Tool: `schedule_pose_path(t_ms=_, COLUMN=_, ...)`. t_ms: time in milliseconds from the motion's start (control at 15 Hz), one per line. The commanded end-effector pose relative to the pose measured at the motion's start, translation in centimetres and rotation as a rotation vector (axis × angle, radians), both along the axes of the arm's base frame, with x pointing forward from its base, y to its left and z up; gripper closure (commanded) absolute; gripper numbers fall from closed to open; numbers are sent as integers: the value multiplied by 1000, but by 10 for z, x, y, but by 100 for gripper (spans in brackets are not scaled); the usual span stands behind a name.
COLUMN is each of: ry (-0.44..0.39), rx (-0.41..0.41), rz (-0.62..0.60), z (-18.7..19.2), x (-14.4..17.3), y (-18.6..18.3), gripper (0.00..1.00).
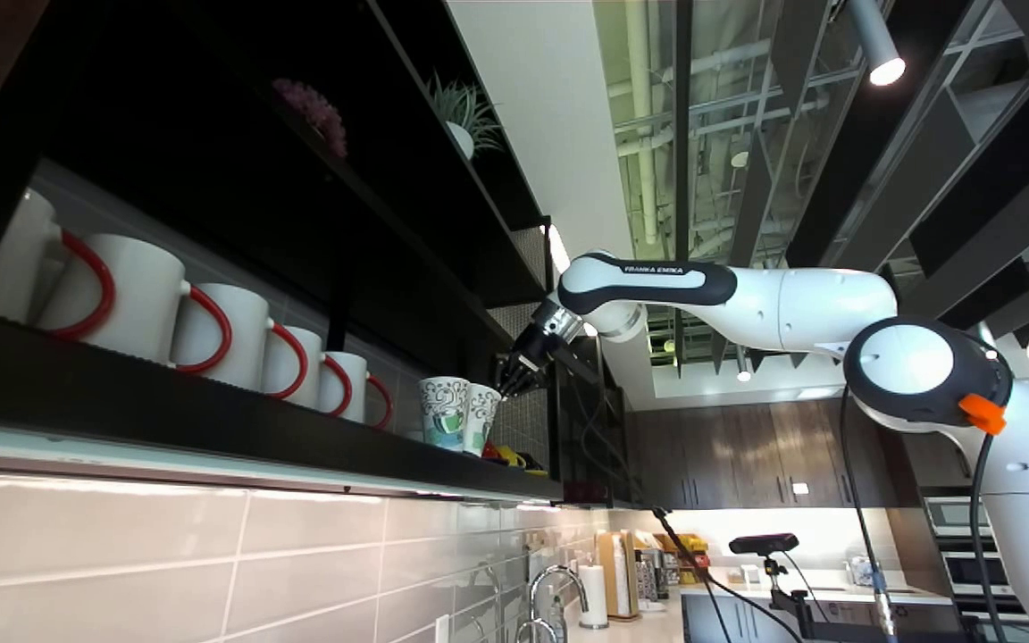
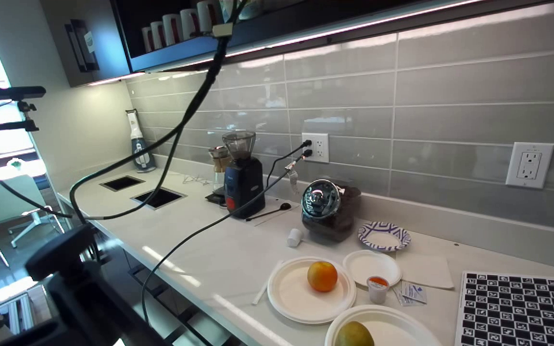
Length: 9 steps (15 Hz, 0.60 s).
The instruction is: Put the paper cups in the cabinet
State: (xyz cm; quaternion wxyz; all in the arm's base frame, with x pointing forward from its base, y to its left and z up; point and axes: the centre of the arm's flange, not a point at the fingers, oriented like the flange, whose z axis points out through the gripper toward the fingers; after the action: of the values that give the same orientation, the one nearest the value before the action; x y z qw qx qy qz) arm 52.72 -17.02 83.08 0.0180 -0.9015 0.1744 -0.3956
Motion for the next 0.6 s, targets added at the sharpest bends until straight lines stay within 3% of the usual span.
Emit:
schedule_pose_path(t_ms=0, ry=-50, rx=25, rz=-12, z=4, x=-5, y=-1, gripper=100)
schedule_pose_path(t_ms=533, ry=-73, rx=-15, rz=-29, z=14, x=-3, y=-8, gripper=99)
